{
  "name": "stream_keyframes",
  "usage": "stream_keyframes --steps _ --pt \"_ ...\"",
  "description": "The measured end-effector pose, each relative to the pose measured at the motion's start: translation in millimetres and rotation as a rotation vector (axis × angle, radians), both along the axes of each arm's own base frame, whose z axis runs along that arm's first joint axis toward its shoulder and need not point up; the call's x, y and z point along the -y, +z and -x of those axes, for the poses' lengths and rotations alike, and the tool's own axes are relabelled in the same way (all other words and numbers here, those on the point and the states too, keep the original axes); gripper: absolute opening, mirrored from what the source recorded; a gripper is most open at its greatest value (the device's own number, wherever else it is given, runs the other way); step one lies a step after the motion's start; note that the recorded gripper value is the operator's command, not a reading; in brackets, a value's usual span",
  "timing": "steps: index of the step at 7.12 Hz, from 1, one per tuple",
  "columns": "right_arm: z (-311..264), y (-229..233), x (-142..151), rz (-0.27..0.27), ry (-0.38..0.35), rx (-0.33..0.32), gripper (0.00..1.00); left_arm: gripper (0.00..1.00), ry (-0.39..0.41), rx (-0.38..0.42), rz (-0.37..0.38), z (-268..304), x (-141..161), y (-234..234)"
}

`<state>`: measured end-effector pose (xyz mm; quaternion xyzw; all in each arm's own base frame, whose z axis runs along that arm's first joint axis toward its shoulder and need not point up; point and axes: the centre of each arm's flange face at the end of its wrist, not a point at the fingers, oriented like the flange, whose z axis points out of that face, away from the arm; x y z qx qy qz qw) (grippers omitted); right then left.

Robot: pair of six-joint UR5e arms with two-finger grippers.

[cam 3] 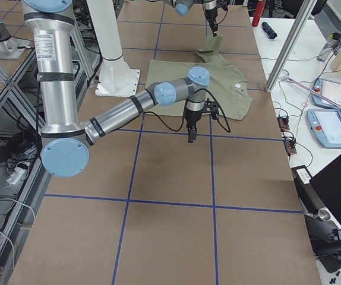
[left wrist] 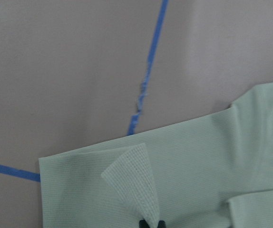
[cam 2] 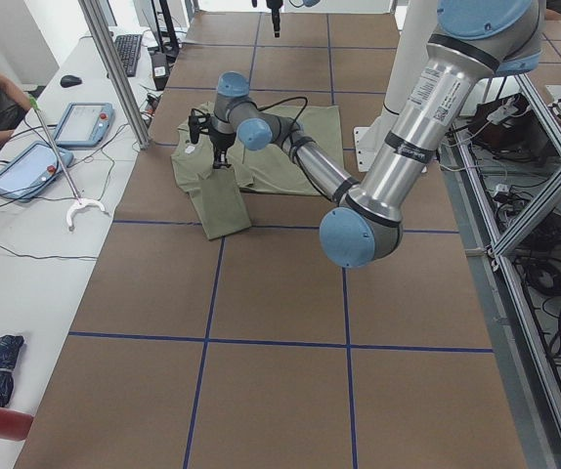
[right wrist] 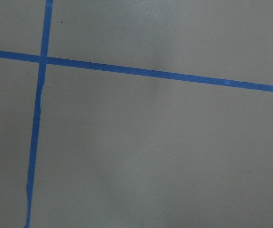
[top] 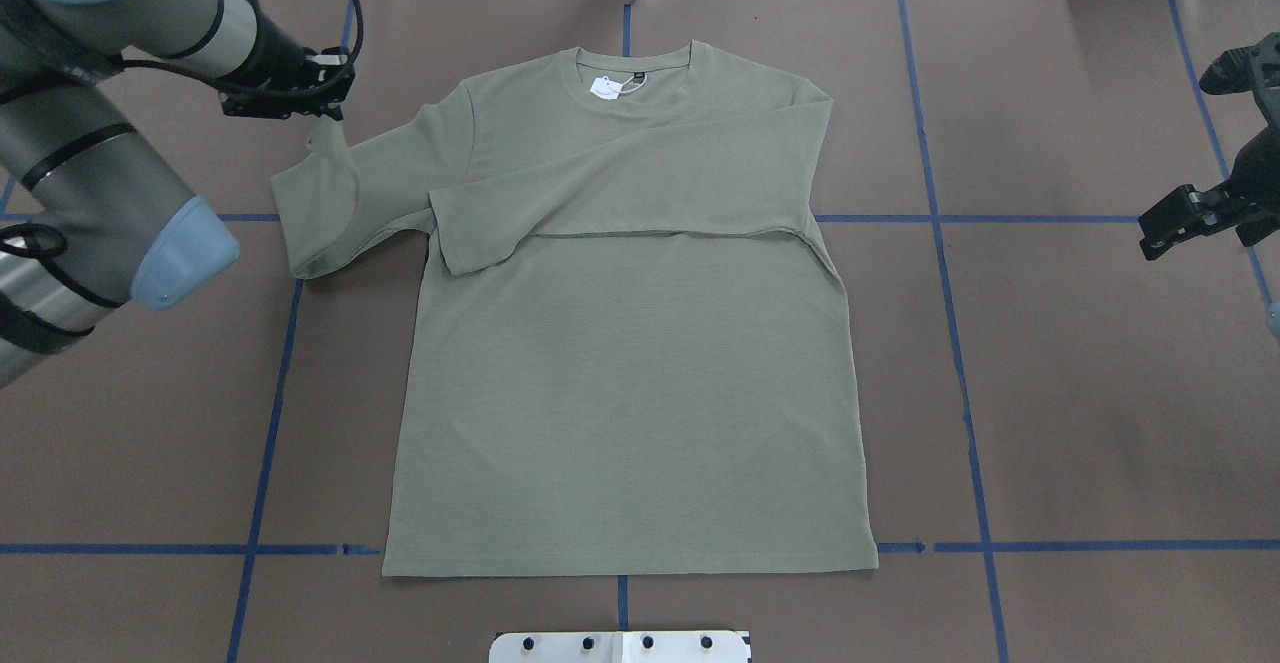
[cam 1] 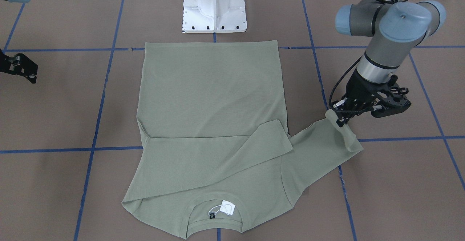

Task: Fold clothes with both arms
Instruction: 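Carry the sleeve with the left gripper across the shirt body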

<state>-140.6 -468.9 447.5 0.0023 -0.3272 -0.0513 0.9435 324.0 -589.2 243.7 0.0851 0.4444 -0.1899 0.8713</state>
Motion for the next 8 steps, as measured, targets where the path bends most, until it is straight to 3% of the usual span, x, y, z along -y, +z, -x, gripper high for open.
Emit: stream_keyframes --steps 2,4,6,8 --pt "-4.1 13.1 -7.1 0.018 0.001 0.015 1.00 0.00 -0.046 -0.112 0.056 -51.2 26.0 -112.2" --pt "-8.4 17.9 -7.7 0.033 0.008 0.023 1.00 0.00 -0.038 -0.225 0.138 -125.9 3.0 -219.7" --pt "-10.1 21.5 -5.4 0.041 0.013 0.021 1.00 0.00 -0.005 -0.275 0.179 -187.5 -42.6 -260.0" --pt "-10.0 22.8 -4.7 0.045 0.014 0.022 1.00 0.00 -0.015 -0.283 0.173 -234.0 -49.9 -246.3"
